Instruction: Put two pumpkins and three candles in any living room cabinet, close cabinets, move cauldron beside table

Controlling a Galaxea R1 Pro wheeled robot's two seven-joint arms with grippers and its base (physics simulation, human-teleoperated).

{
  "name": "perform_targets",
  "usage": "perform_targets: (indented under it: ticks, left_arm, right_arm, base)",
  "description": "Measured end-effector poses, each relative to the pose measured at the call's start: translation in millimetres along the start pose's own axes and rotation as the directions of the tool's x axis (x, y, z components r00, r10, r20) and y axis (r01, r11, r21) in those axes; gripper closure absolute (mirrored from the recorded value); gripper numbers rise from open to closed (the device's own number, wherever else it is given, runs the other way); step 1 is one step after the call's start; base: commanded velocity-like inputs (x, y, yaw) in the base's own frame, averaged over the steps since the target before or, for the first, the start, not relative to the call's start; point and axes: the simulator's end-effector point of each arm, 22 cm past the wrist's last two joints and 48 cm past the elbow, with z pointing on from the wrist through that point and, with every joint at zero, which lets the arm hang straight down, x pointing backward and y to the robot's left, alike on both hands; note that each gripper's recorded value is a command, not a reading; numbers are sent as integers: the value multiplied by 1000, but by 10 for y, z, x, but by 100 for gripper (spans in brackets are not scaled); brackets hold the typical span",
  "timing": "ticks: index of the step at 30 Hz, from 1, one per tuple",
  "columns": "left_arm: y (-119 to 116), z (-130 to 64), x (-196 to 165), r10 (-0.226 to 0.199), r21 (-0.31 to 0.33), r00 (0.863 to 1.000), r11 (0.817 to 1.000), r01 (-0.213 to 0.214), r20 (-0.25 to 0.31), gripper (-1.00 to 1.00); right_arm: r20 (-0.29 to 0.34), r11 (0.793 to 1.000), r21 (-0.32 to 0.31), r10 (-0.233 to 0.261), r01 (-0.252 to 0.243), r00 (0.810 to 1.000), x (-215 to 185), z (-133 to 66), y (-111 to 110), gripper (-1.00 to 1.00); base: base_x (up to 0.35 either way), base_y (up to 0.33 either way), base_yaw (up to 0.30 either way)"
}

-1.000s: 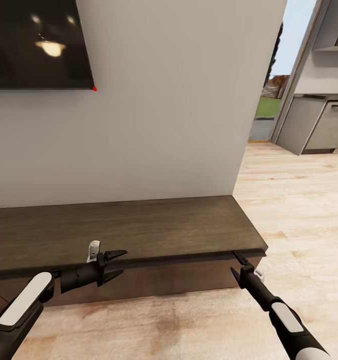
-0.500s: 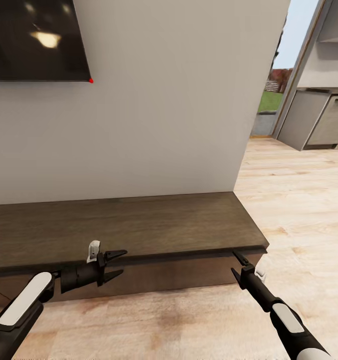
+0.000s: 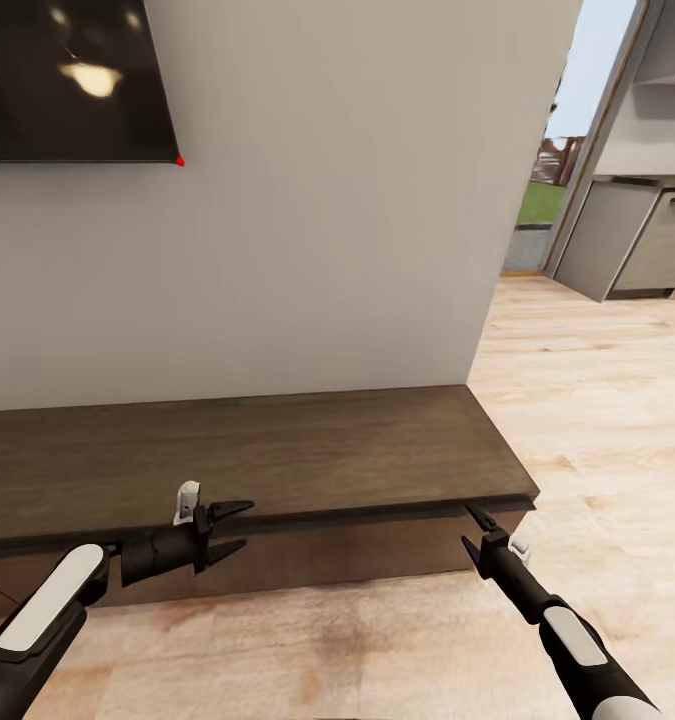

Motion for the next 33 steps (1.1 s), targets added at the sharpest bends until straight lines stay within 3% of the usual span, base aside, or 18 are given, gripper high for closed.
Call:
perform_targets:
  ticks: [17, 18, 23, 25, 33]
  left_arm:
    - [2, 1, 0, 0, 0, 1000, 1000, 0, 0, -100]
    - [2, 1, 0, 0, 0, 1000, 1000, 0, 0, -100]
    - [0, 2, 2, 0, 0, 1000, 1000, 0, 0, -100]
    - [0, 5, 3, -1, 1, 1000, 1000, 1, -1, -100]
    - [0, 5, 2, -1, 1, 1000, 1000, 1, 0, -100]
  right_arm:
    - [-2, 1000, 2, -1, 1, 1000, 7, 2, -7, -100]
    - [-2, 1000, 2, -2, 2, 1000, 7, 2, -7, 100]
    - [0, 1000, -15, 15, -15, 1000, 3, 7, 40, 100]
    - [0, 1000, 4, -5, 5, 1000, 3, 2, -13, 100]
    - [0, 1000, 5, -5, 5, 1000, 3, 1, -14, 100]
  base:
    - [16, 0, 0]
    - [0, 0, 0]
    - [0, 0, 0]
    - [0, 0, 0]
    - [0, 0, 0]
